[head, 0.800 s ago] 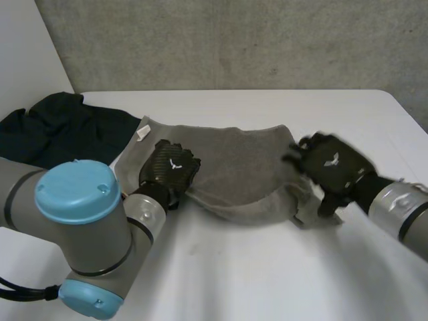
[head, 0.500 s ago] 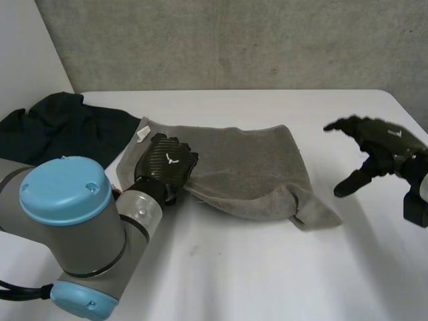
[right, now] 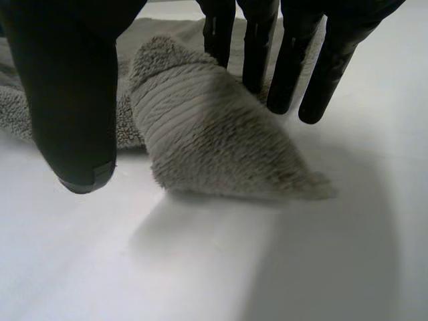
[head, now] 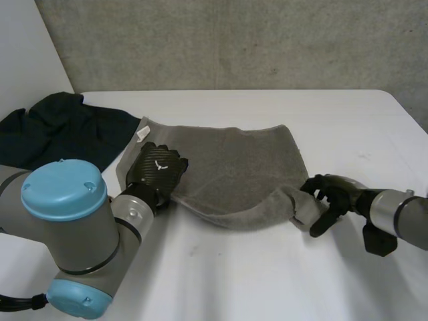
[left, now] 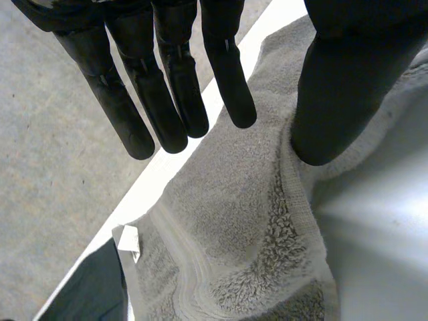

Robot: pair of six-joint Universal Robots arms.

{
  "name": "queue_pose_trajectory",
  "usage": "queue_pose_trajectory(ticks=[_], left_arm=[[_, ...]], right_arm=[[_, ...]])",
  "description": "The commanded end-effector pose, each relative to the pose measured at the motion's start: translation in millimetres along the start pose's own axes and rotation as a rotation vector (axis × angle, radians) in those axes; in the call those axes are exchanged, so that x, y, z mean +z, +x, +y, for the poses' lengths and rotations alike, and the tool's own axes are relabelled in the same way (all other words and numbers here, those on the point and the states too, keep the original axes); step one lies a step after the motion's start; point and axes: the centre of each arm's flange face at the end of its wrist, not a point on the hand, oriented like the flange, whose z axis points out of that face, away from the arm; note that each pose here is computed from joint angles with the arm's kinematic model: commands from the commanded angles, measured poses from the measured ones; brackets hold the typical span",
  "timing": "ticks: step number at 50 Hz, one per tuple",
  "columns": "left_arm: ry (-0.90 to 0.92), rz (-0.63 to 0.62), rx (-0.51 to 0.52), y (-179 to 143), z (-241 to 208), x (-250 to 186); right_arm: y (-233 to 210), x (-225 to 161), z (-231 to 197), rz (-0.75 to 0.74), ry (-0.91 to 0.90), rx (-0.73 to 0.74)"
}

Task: Fold the laundry.

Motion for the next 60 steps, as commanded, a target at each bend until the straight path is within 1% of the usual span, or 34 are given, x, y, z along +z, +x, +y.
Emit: queue_pose_trajectory(ticks=[1, 6, 11, 15, 17, 19, 20, 25, 38, 43, 53, 57, 60], left_arm=[[-0.044, -0.010, -0.076, -3.8, 14.2, 6.8], [-0.048, -0.016, -0.116, -5.6, 15.4, 7.5], [-0.073, -0.009, -0.169, -5.8, 18.1, 5.8], [-0.093, 0.006, -0.226, -4.0, 19.3, 3.4], [-0.102, 0.008, -0.242, -4.0, 20.2, 3.1], [-0.109, 0.009, -0.247, -3.2, 21.8, 3.6], [-0.124, 0.013, -0.244, -0.5, 26.4, 4.9], [-0.158, 0.030, -0.232, 7.9, 38.3, 11.1], [-0.170, 0.026, -0.232, 10.8, 47.4, 29.0], [-0.179, 0.030, -0.231, 12.3, 48.8, 30.6], [-0.231, 0.073, -0.237, 20.3, 49.8, 16.5], [-0.228, 0.081, -0.240, 18.9, 42.5, 7.3], [-0.223, 0.081, -0.262, 18.6, 39.5, 2.9]], right_arm=[[-1.4, 18.8, 0.5, 0.057, 0.033, -0.055], [-0.3, 21.1, -4.4, 0.106, 0.056, -0.079], [-2.2, 18.7, -10.9, 0.111, 0.096, -0.104], [-11.8, 4.2, -23.6, 0.104, 0.154, -0.197], [-14.2, -8.2, -31.6, 0.125, 0.187, -0.276], [-16.0, -15.9, -35.7, 0.140, 0.204, -0.329], [-18.9, -23.6, -40.3, 0.149, 0.224, -0.380], [-26.2, -46.8, -56.7, 0.178, 0.296, -0.478], [-37.7, -79.1, -83.4, 0.206, 0.425, -0.519], [-44.5, -96.4, -100.8, 0.220, 0.509, -0.540], [-49.6, -98.7, -104.2, 0.210, 0.524, -0.546], [-48.5, -95.8, -102.0, 0.208, 0.513, -0.541], [-47.7, -94.8, -102.4, 0.209, 0.511, -0.539]])
